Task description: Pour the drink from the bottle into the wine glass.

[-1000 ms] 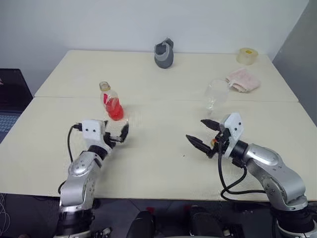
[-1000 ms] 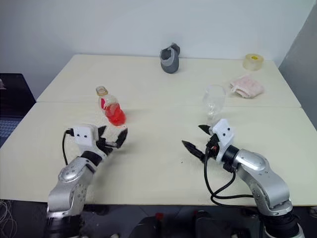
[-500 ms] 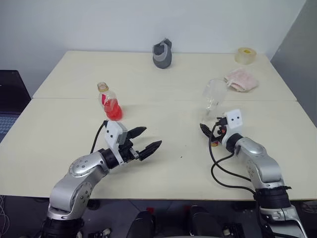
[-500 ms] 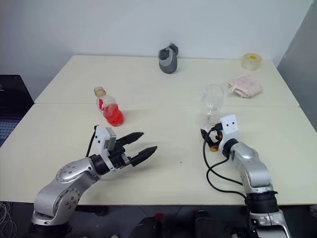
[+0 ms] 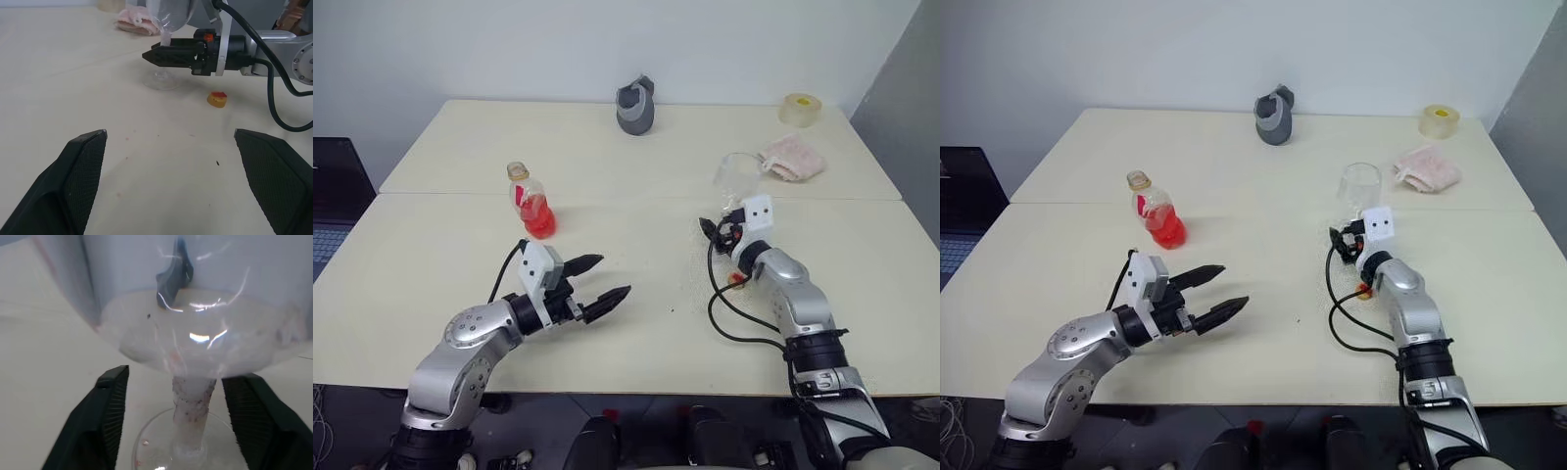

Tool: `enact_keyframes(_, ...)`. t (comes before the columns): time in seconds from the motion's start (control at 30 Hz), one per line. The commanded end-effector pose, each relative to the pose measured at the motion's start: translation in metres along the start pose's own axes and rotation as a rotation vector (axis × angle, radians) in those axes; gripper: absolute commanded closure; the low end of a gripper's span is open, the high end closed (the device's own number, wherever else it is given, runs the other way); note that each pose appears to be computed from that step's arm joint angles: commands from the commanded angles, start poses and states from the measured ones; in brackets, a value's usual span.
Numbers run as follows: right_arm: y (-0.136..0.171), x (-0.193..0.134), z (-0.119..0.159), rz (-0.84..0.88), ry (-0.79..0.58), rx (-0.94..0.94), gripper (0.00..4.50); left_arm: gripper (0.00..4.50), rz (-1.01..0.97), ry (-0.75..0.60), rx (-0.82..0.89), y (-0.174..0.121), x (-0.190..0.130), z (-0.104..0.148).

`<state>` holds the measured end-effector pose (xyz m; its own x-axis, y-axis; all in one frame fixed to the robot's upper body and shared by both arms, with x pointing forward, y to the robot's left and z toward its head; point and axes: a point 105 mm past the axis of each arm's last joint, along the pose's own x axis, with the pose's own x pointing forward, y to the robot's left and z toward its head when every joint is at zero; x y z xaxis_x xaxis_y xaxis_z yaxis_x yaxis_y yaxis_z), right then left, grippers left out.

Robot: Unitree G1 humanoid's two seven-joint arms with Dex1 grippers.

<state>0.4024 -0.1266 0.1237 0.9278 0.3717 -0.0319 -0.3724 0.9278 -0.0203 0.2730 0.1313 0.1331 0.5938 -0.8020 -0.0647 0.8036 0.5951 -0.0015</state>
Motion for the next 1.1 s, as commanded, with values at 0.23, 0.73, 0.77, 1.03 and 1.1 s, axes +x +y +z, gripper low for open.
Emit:
enact_keyframes(0.23, 0.017, 0.008, 0.034, 0.073, -0.108, -0.061, 4.31, 0.00, 0.040, -0.025, 0.023, 0.001, -0.004, 0.004)
enact_keyframes(0.73, 0.133, 0.043, 0.053, 0.471, -0.149, -0.151, 4.31, 0.00, 0.525, -0.013, -0.018, 0.008, -0.072, -0.016)
enact_keyframes(0.77, 0.133, 0.044, 0.048, 0.478, -0.138, -0.149, 4.31, 0.00, 0.540, -0.015, -0.007, 0.006, -0.075, -0.015)
enact_keyframes(1.03, 0.133, 0.050, 0.014, 0.500, -0.073, -0.159, 3.56, 0.00, 0.600, -0.025, 0.003, -0.006, -0.083, -0.016)
enact_keyframes(1.1, 0.135, 0.049, 0.013, 0.510, -0.075, -0.145, 2.97, 0.00, 0.596, -0.029, 0.003, -0.007, -0.082, -0.016)
